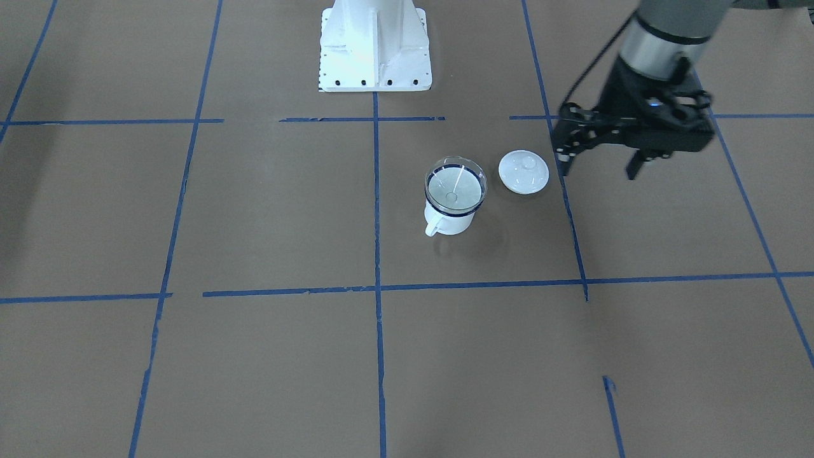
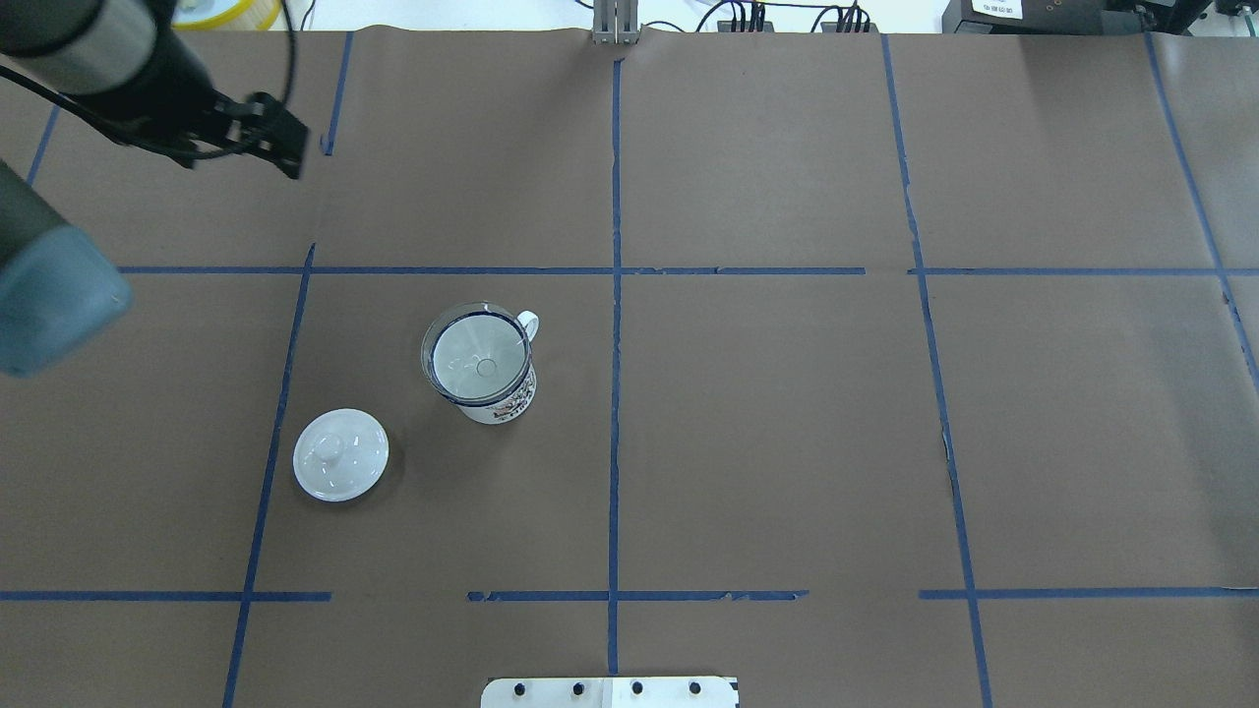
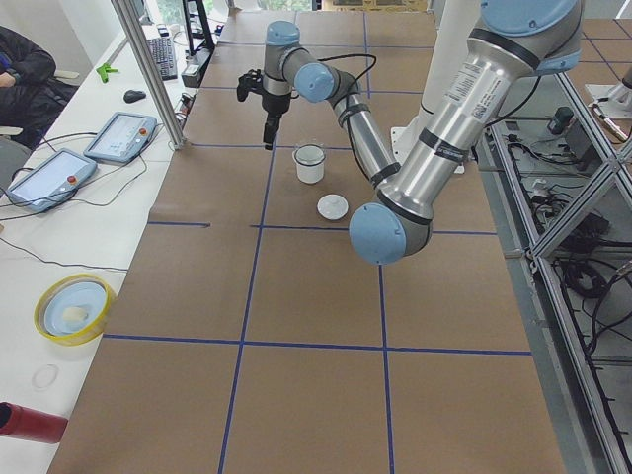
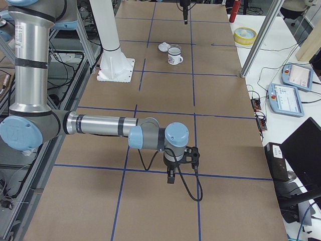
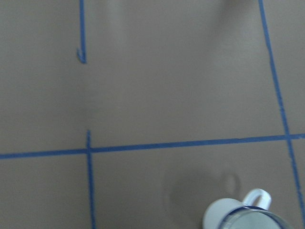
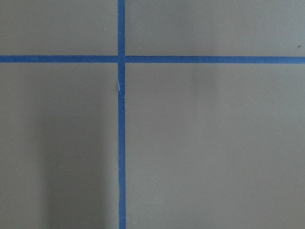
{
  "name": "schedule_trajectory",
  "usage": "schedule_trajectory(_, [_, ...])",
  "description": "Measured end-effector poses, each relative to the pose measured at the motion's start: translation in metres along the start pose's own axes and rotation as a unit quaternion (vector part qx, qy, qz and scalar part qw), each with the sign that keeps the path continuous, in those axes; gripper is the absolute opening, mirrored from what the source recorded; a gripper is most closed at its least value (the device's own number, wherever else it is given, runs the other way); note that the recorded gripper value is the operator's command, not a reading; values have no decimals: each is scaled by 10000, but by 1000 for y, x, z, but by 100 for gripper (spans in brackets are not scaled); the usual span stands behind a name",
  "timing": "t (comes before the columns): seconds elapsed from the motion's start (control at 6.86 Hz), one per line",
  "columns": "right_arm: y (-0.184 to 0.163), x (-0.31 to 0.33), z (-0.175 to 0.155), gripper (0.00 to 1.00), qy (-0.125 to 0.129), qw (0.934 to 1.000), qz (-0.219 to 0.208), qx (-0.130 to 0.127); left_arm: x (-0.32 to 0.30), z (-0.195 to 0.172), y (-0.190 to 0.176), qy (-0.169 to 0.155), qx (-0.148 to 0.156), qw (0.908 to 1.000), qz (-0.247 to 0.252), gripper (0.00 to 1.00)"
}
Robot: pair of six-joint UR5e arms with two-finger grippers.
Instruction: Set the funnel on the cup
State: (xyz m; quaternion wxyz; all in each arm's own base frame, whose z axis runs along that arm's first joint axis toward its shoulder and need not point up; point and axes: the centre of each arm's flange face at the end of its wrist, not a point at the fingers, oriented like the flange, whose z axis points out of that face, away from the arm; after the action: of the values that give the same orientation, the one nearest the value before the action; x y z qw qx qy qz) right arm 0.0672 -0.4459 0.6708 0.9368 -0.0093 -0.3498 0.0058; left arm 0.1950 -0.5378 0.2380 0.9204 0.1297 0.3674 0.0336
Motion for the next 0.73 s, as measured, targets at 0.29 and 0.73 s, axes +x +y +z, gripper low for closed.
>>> schedule_trajectory(0.29, [0, 0, 0, 100, 0, 10000, 0, 0, -196, -10, -9, -433, -232, 9961, 726, 100])
schedule_trajectory(0.73, [0, 0, 0, 100, 0, 10000, 0, 0, -427, 23, 92, -195, -697, 9948, 723, 100])
